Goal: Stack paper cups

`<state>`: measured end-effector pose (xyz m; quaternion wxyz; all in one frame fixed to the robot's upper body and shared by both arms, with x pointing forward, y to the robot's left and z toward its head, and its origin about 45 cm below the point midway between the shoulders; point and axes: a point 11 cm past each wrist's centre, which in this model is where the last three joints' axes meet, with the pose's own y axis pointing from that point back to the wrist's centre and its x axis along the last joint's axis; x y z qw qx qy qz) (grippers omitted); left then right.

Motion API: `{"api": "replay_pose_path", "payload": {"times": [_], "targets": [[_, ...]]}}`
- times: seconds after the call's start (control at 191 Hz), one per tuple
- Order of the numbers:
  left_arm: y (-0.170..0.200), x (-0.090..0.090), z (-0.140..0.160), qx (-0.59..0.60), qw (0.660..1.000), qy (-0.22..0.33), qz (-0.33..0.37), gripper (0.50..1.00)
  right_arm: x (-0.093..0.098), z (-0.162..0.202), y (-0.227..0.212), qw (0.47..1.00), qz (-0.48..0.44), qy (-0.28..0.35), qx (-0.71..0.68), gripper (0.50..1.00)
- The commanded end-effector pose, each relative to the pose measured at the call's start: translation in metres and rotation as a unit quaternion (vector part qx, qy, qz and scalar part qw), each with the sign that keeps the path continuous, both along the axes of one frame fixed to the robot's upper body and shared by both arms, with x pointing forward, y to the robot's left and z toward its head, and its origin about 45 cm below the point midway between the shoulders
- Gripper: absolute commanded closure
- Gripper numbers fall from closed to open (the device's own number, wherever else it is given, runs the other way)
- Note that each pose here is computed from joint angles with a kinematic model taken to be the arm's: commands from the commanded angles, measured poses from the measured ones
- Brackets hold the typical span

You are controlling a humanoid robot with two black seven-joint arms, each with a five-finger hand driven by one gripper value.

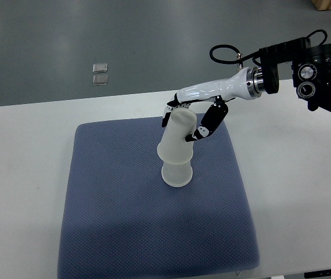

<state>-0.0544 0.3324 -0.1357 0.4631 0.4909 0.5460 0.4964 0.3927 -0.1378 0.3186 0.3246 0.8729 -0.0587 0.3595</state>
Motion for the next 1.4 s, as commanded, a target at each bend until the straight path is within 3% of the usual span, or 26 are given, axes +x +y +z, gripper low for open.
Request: {"api": "replay_pose_path", "payload": {"times": [0.0,0.141,0.225,0.309,0.392,0.512,0.696,0.983,1.213,1.396], "targets": [[0.000,0.000,0.000,0.000,1.000,0.000,0.000,0.500,-0.002,-0.006,0.003,1.000,-0.001,0.005,-0.004,0.791],[0.000,0.000,0.000,0.000,1.000,0.000,0.001,0.500,-0.002,-0.010,0.004,1.000,-0.003,0.008,-0.007,0.777],[0.000,0.000,0.000,0.000,1.000,0.000,0.000,0.500,-0.004,-0.014,0.004,1.000,-0.003,0.013,-0.007,0.742],[0.000,0.000,0.000,0.000,1.000,0.000,0.000,0.500,-0.003,-0.016,0.003,1.000,-0.006,0.013,-0.005,0.638],[0.000,0.000,0.000,0.000,1.000,0.000,0.000,0.500,-0.001,-0.018,0.001,1.000,-0.014,0.011,0.000,0.597],[0.000,0.000,0.000,0.000,1.000,0.000,0.000,0.500,0.003,-0.018,-0.003,1.000,-0.025,0.011,0.003,0.593],[0.000,0.000,0.000,0.000,1.000,0.000,0.000,0.500,0.029,-0.007,-0.020,0.995,-0.083,0.016,0.046,0.593],[0.000,0.000,0.000,0.000,1.000,0.000,0.000,0.500,0.047,-0.042,-0.065,0.947,-0.214,0.148,0.187,0.593],[0.000,0.000,0.000,0.000,1.000,0.000,0.001,0.500,0.067,-0.036,-0.094,0.866,-0.300,0.229,0.328,0.593],[0.000,0.000,0.000,0.000,1.000,0.000,0.000,0.500,0.071,-0.076,-0.108,0.802,-0.382,0.294,0.352,0.593]]}}
